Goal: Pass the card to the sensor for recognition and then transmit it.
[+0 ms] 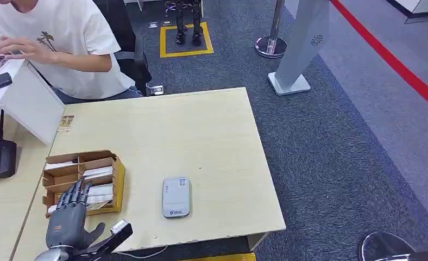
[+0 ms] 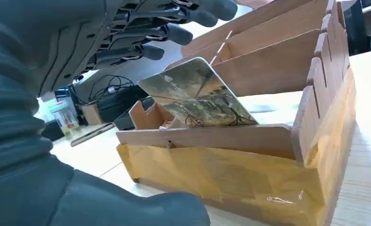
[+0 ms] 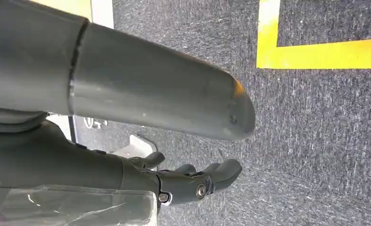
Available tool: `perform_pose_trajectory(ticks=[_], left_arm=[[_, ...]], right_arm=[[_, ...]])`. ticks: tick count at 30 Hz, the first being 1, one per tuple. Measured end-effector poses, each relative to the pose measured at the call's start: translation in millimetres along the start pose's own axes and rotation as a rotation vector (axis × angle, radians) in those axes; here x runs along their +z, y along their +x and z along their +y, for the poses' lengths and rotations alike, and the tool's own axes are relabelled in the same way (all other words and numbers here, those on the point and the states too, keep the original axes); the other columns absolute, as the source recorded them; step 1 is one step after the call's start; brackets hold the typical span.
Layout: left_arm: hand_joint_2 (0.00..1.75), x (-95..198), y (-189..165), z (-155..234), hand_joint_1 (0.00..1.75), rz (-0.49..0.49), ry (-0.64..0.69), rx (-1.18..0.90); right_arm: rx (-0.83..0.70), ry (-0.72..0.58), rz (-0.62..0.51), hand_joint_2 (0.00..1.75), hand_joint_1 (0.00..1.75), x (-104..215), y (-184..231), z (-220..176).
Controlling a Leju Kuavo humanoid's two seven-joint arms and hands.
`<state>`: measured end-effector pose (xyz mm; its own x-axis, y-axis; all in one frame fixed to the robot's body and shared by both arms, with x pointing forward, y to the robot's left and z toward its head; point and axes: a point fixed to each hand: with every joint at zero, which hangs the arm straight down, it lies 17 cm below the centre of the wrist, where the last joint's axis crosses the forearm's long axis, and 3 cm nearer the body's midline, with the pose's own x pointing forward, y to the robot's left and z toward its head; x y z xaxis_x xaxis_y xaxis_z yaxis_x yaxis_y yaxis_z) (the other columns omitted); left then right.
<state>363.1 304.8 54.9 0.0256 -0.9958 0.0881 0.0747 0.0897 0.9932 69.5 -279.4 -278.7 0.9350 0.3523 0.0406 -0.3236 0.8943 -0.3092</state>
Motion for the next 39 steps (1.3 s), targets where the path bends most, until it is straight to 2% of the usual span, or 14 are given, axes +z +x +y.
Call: perform_pose_trajectory(ticks=[4,5,6,7,39], left_arm=[[1.75,-0.2,0.1,0.3,0.00,-0.001,0.001,-0.001],[1.75,-0.3,0.2,0.4,1.26,-0.001,0.001,-0.001],[1.75,-0.3,0.3,0.3,1.26,-0.002,0.001,-0.001],[1.75,-0.3,0.7,0.3,1.75,-0.004,0.000,-0.001],[1.75,-3.3,3.3,4.4,1.75,-0.009,0.013,0.010]], right_arm=[[0.000,0.000,0.000,0.00,0.00,0.0,0.0,-0.1],[0.000,0.000,0.000,0.00,0.00,0.0,0.0,-0.1],[0.001,0.000,0.000,0.00,0.00,0.0,0.0,-0.1],[0.001,0.000,0.000,0.00,0.00,0.1,0.0,0.2],[0.008,0.001,0.005,0.00,0.00,0.8,-0.1,2.1]])
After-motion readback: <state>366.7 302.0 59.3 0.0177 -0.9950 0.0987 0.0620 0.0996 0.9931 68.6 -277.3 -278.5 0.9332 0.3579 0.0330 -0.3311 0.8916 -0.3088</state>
